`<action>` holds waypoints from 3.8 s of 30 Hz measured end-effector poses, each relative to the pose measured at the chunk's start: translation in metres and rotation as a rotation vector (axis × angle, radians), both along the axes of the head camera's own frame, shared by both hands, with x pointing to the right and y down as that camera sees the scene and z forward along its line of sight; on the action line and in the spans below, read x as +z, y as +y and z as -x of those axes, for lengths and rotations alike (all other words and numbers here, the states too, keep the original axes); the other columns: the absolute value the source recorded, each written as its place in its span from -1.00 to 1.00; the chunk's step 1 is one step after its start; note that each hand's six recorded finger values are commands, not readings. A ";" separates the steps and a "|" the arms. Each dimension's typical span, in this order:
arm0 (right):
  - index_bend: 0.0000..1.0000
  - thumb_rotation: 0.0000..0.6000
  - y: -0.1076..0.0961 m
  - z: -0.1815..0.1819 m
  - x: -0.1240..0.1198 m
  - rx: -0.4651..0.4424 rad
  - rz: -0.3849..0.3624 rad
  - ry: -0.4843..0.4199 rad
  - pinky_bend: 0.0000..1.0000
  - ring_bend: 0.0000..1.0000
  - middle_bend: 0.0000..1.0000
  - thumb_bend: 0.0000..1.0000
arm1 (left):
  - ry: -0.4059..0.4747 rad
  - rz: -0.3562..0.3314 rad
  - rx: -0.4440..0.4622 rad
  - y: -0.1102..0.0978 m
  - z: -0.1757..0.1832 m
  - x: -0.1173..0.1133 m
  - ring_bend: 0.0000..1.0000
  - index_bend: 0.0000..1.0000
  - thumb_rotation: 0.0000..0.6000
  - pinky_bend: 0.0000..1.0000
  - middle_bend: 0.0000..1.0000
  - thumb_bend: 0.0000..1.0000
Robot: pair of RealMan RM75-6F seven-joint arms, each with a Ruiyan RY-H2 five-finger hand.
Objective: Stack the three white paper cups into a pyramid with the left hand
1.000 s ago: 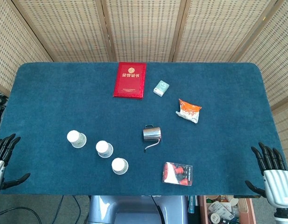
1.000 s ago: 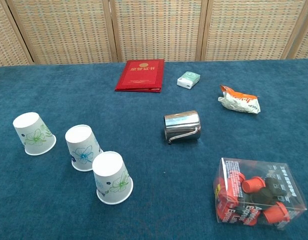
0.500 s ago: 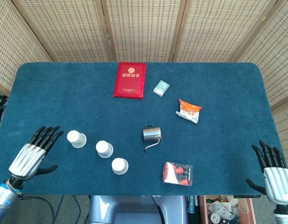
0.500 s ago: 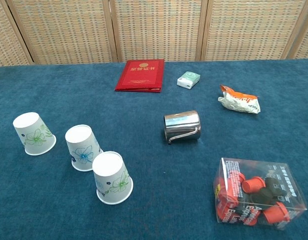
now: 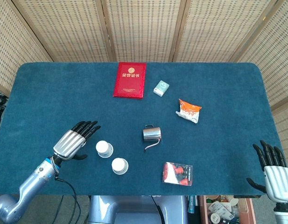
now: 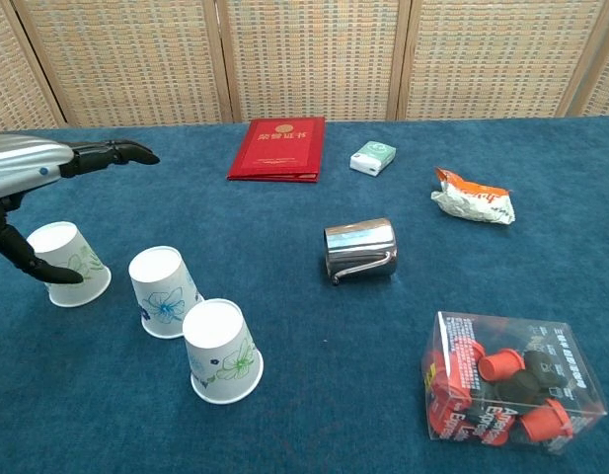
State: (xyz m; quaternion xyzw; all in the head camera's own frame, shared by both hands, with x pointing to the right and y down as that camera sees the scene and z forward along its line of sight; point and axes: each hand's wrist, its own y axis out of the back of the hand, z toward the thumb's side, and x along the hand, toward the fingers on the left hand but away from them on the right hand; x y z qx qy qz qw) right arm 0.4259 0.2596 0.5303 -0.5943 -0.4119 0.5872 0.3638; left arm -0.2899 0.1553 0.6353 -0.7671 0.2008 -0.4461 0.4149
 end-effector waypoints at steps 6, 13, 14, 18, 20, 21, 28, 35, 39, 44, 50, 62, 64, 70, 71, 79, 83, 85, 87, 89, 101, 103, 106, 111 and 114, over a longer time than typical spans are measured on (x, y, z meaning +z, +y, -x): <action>-0.81 1.00 0.001 0.001 0.001 -0.005 0.006 0.000 -1.00 -1.00 -1.00 -1.00 | -0.006 0.022 0.011 0.002 -0.017 0.019 -0.51 -0.54 1.00 -0.44 -0.61 -0.65; -0.81 1.00 0.000 0.000 0.000 0.002 0.005 -0.001 -1.00 -1.00 -1.00 -1.00 | -0.009 0.010 0.020 0.003 -0.030 0.036 -0.37 -0.43 1.00 -0.32 -0.45 -0.65; -0.81 1.00 0.000 -0.001 0.000 0.004 0.004 -0.002 -1.00 -1.00 -1.00 -1.00 | -0.009 0.006 0.016 0.002 -0.031 0.037 -0.35 -0.40 1.00 -0.30 -0.42 -0.65; -0.81 1.00 0.000 -0.002 0.000 0.006 0.007 -0.003 -1.00 -1.00 -1.00 -1.00 | -0.012 -0.007 0.011 -0.001 -0.038 0.043 -0.25 -0.25 1.00 -0.25 -0.30 -0.65; -0.81 1.00 0.000 -0.002 0.001 0.006 0.009 -0.002 -1.00 -1.00 -1.00 -1.00 | -0.014 -0.011 0.015 -0.001 -0.041 0.044 -0.20 -0.18 1.00 -0.23 -0.25 -0.65; -0.81 1.00 0.000 -0.002 0.001 0.006 0.010 -0.002 -1.00 -1.00 -1.00 -1.00 | -0.016 -0.011 0.016 -0.002 -0.042 0.044 -0.18 -0.14 1.00 -0.22 -0.22 -0.65; -0.81 1.00 0.000 -0.002 0.001 0.009 0.009 -0.005 -1.00 -1.00 -1.00 -1.00 | -0.013 0.002 0.008 -0.001 -0.047 0.045 -0.06 0.01 1.00 -0.17 -0.07 -0.64; -0.81 1.00 0.000 -0.002 0.001 0.007 0.010 -0.004 -1.00 -1.00 -1.00 -1.00 | -0.015 -0.013 -0.003 -0.004 -0.045 0.042 -0.04 0.05 1.00 -0.16 -0.04 -0.64; -0.81 1.00 0.000 -0.002 0.002 0.006 0.013 -0.003 -1.00 -1.00 -1.00 -1.00 | 0.002 -0.020 -0.024 -0.006 -0.039 0.034 -0.04 0.05 1.00 -0.16 -0.04 -0.64; -0.81 1.00 0.001 0.000 0.003 0.000 0.015 0.000 -1.00 -1.00 -1.00 -1.00 | 0.054 -0.001 -0.039 -0.005 -0.027 0.016 -0.03 0.05 1.00 -0.16 -0.04 -0.64; -0.81 1.00 0.002 0.002 0.005 -0.007 0.020 0.005 -1.00 -1.00 -1.00 -1.00 | 0.067 0.016 0.017 0.011 -0.010 0.000 -0.03 0.05 1.00 -0.16 -0.04 -0.65; -0.81 1.00 0.003 0.003 0.006 -0.008 0.023 0.005 -1.00 -1.00 -1.00 -1.00 | 0.075 0.029 0.094 0.041 -0.017 0.011 -0.03 0.05 1.00 -0.18 -0.04 -0.64; -0.81 1.00 0.003 0.003 0.006 -0.009 0.025 0.005 -1.00 -1.00 -1.00 -1.00 | 0.068 0.019 0.100 0.041 -0.019 0.012 -0.03 0.05 1.00 -0.18 -0.04 -0.64; -0.81 1.00 0.003 0.002 0.005 -0.005 0.026 -0.001 -1.00 -1.00 -1.00 -1.00 | 0.046 0.014 0.106 0.044 -0.023 0.017 -0.02 0.05 1.00 -0.18 -0.05 -0.64; -0.81 1.00 0.003 0.002 0.005 -0.003 0.027 0.000 -1.00 -1.00 -1.00 -1.00 | 0.044 0.013 0.107 0.044 -0.023 0.018 -0.02 0.05 1.00 -0.18 -0.05 -0.64; -0.81 1.00 0.004 0.003 0.005 -0.003 0.031 0.000 -1.00 -1.00 -1.00 -1.00 | 0.047 0.032 0.109 0.049 -0.026 0.020 -0.18 -0.03 1.00 -0.33 -0.21 -0.64; -0.81 1.00 0.004 0.002 0.005 -0.002 0.032 0.001 -1.00 -1.00 -1.00 -1.00 | 0.056 0.052 0.107 0.050 -0.027 0.021 -0.51 -0.58 1.00 -0.71 -0.53 -0.64; -0.81 1.00 0.004 0.003 0.005 -0.003 0.031 0.002 -1.00 -1.00 -1.00 -1.00 | 0.057 0.065 0.109 0.052 -0.027 0.022 -0.74 -0.87 1.00 -0.88 -0.79 -0.64; -0.81 1.00 0.004 0.002 0.005 -0.003 0.033 0.003 -1.00 -1.00 -1.00 -1.00 | 0.054 0.086 0.115 0.054 -0.026 0.023 -0.95 -1.00 1.00 -0.99 -0.98 -0.65; -0.81 1.00 0.004 0.002 0.005 -0.002 0.034 0.003 -1.00 -1.00 -1.00 -1.00 | 0.059 0.099 0.117 0.056 -0.026 0.021 -1.00 -1.00 1.00 -1.00 -1.00 -0.65; -0.81 1.00 0.004 0.003 0.006 -0.005 0.039 0.005 -1.00 -1.00 -1.00 -1.00 | 0.065 0.014 -0.016 0.019 0.013 -0.014 -1.00 -1.00 1.00 -1.00 -1.00 -0.65; -0.81 1.00 0.004 0.003 0.007 -0.006 0.040 0.005 -1.00 -1.00 -1.00 -1.00 | 0.037 -0.001 -0.075 0.006 0.031 -0.016 -1.00 -1.00 1.00 -1.00 -1.00 -0.65; -0.81 1.00 0.005 0.004 0.008 -0.008 0.044 0.008 -1.00 -1.00 -1.00 -1.00 | -0.017 0.002 -0.149 -0.006 0.059 -0.010 -1.00 -1.00 1.00 -1.00 -1.00 -0.64; -0.79 1.00 0.005 0.004 0.010 -0.010 0.052 0.013 -1.00 -1.00 -1.00 -1.00 | -0.110 0.056 -0.211 -0.010 0.102 0.011 -0.96 -1.00 1.00 -0.97 -1.00 -0.64; -0.77 1.00 0.006 0.005 0.013 -0.013 0.059 0.017 -1.00 -1.00 -1.00 -1.00 | -0.134 0.079 -0.228 -0.009 0.116 0.024 -0.94 -1.00 1.00 -0.87 -0.99 -0.64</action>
